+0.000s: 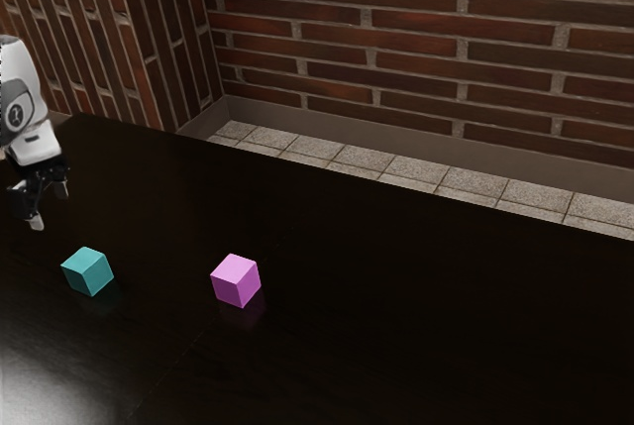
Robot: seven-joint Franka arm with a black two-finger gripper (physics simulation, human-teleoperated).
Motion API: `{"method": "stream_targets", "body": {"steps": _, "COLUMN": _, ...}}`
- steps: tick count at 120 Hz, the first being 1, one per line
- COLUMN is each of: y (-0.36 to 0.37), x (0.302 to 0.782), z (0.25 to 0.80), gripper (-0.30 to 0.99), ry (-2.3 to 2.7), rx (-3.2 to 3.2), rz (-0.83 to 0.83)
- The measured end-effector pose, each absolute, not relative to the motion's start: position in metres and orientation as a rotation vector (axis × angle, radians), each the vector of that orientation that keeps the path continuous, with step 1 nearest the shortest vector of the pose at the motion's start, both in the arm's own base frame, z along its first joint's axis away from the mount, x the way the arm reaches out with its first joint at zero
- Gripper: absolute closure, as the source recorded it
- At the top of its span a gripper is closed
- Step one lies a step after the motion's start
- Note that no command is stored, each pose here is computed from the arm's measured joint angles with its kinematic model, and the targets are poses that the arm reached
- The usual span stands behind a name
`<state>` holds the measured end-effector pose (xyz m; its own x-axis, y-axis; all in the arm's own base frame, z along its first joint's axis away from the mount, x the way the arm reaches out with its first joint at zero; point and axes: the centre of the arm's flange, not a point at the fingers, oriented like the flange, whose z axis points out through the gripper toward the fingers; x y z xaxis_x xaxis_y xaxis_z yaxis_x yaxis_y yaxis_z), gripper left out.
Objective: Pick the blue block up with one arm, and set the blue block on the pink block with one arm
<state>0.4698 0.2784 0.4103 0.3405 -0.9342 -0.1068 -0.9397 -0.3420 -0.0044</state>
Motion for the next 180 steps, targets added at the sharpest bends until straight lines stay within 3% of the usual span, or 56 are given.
{"method": "stream_targets", "body": {"steps": 33, "y": 0.286, "x": 0.493, "z": 0.368, "gripper": 0.0, "ry": 1.938, "rx": -2.383, "rz": 0.06}}
{"method": "stream_targets", "body": {"steps": 83, "y": 0.267, "x": 0.463, "z": 0.328, "gripper": 0.0, "ry": 2.114, "rx": -2.298, "rz": 0.01}}
{"method": "stream_targets", "body": {"steps": 180, "y": 0.289, "x": 0.477, "z": 0.26, "gripper": 0.0, "ry": 2.121, "rx": -2.257, "rz": -0.033}}
